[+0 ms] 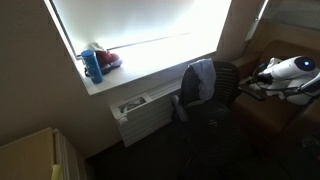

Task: Rotate the black chair

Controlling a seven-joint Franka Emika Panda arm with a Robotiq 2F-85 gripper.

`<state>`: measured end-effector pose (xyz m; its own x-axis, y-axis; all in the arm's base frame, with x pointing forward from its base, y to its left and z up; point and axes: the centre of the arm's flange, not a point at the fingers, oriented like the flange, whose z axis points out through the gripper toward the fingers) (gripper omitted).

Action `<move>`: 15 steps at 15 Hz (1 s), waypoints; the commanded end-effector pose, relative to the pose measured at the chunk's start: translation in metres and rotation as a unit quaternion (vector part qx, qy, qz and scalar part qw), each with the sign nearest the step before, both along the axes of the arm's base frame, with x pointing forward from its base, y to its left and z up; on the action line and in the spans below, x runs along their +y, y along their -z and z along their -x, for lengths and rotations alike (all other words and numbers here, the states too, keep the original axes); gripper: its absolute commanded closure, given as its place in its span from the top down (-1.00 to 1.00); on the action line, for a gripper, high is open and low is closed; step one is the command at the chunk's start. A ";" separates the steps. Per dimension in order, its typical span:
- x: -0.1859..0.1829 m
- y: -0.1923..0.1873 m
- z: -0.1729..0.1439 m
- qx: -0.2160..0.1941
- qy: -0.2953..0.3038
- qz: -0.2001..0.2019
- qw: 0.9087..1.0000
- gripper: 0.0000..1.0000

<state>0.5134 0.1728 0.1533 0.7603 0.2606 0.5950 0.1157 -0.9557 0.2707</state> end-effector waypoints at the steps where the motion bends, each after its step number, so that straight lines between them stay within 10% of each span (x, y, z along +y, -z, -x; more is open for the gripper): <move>1: -0.065 -0.020 0.006 0.028 -0.075 -0.045 0.996 -0.29; 3: -0.020 -0.043 -0.017 0.012 -0.055 -0.024 0.998 0.19; 6: -0.033 -0.067 -0.021 0.012 -0.076 -0.042 0.996 -0.21; 7: -0.032 -0.068 -0.020 0.013 -0.078 -0.044 0.996 0.28; 15: 0.032 -0.025 0.019 0.212 -0.092 -0.103 0.968 1.00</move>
